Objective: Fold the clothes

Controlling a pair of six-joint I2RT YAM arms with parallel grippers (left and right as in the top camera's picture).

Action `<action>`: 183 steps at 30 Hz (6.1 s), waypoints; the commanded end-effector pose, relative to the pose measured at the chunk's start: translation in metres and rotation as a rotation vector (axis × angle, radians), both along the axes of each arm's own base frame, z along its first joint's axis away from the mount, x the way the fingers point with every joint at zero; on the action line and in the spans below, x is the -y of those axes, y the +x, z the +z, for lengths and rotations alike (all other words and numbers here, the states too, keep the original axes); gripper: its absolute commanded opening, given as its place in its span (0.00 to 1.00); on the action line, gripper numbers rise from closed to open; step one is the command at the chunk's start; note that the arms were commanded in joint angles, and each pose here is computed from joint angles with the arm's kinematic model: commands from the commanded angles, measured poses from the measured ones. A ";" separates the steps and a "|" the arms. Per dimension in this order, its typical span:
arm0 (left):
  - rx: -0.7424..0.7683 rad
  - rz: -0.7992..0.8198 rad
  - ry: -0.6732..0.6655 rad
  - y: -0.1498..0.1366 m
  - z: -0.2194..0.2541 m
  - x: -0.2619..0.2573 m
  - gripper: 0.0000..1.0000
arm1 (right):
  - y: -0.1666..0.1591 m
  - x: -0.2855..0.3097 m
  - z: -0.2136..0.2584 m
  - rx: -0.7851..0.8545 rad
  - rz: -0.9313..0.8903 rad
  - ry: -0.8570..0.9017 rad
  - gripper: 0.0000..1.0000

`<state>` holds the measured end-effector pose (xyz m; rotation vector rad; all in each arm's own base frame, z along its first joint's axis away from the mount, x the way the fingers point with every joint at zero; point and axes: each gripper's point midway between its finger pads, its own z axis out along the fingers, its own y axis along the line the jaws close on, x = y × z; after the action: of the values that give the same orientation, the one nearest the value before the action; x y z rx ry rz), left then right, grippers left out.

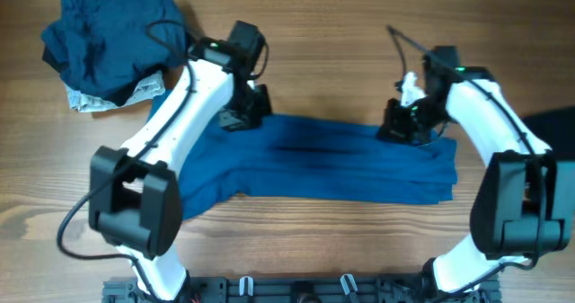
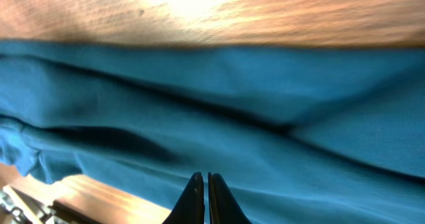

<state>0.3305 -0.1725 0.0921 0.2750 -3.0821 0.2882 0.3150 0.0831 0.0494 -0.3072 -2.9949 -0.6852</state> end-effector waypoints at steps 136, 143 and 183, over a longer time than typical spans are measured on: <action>-0.167 0.204 -0.022 -0.037 0.013 -0.039 0.49 | 0.016 0.190 0.006 -0.012 -0.574 -0.298 1.00; -0.222 0.238 -0.068 -0.058 -0.019 -0.009 0.57 | 0.022 0.178 0.012 0.007 -0.549 -0.220 1.00; -0.142 0.351 -0.077 -0.042 -0.068 -0.007 0.15 | 0.018 0.170 0.014 -0.010 -0.519 -0.187 0.99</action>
<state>0.2874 -0.1691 0.0298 0.7834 -2.8612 0.3940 0.3276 -0.0865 0.0608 -1.1323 -2.9717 -0.3933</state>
